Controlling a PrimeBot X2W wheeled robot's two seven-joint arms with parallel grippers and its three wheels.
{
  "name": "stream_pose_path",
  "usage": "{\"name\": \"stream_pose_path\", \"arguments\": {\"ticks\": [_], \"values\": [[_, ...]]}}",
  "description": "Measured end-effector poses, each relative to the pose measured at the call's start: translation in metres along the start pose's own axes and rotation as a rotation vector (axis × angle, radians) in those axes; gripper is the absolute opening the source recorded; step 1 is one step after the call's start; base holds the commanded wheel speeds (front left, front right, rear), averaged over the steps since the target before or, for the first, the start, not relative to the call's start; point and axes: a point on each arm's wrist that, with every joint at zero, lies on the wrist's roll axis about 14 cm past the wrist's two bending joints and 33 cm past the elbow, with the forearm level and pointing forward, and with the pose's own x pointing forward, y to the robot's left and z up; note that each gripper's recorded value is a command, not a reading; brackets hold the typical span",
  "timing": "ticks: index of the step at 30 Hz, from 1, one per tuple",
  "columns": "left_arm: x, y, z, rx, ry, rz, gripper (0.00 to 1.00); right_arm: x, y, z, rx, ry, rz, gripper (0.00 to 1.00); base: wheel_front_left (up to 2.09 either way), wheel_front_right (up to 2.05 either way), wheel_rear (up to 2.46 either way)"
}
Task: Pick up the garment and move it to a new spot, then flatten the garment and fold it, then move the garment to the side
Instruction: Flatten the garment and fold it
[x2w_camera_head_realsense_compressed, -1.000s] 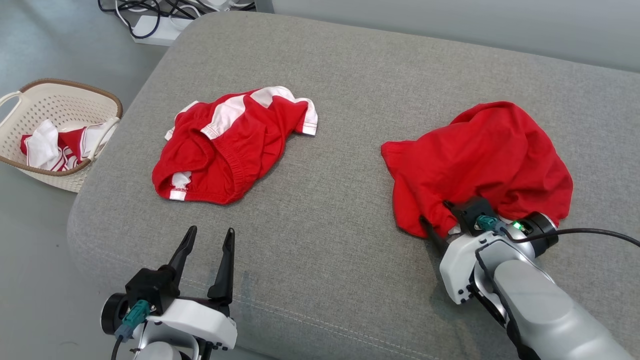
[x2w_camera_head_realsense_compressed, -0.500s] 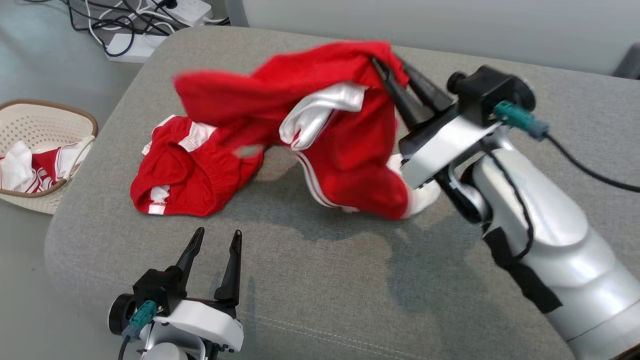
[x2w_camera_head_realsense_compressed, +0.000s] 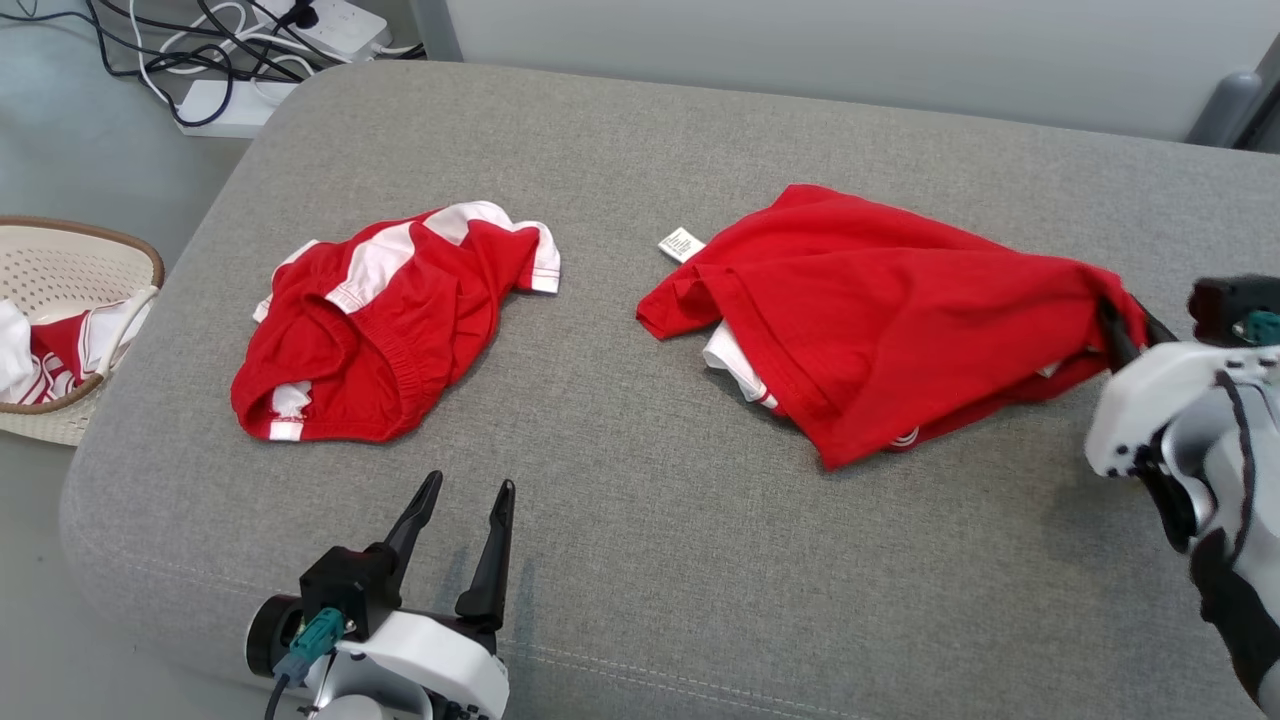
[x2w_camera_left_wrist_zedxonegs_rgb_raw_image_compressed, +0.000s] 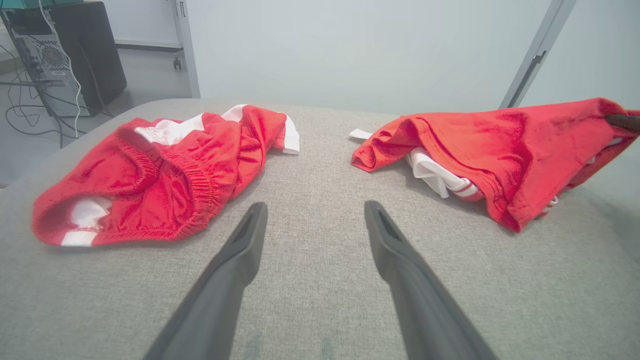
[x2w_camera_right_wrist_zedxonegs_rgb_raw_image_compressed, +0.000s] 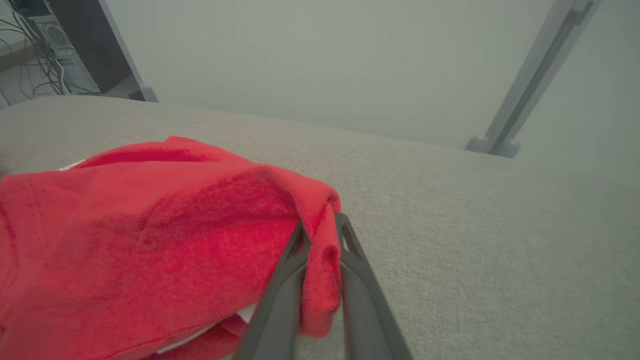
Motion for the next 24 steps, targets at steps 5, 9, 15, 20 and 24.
{"name": "stream_pose_path", "arguments": {"ticks": [5, 9, 15, 20, 24], "values": [[0.001, -0.001, -0.004, 0.000, 0.013, -0.003, 1.00, -0.012, -0.032, -0.025, 0.007, 0.057, -0.088, 1.00, 0.00, 0.00, 0.00], [0.004, -0.007, -0.005, -0.002, 0.016, -0.027, 1.00, -0.010, -0.015, -0.007, -0.019, -0.001, -0.050, 1.00, 0.00, 0.00, 0.00], [0.009, -0.022, -0.002, 0.000, 0.006, -0.075, 1.00, -0.005, 0.049, 0.038, -0.101, -0.156, 0.121, 1.00, 0.00, 0.00, 0.00], [0.017, -0.035, 0.007, 0.005, -0.018, -0.119, 1.00, -0.013, 0.087, 0.029, -0.144, -0.163, 0.227, 1.00, 0.00, 0.00, 0.00], [0.020, -0.043, 0.009, 0.007, -0.024, -0.146, 1.00, -0.021, 0.104, 0.009, -0.173, -0.125, 0.285, 1.00, 0.00, 0.00, 0.00]]}}
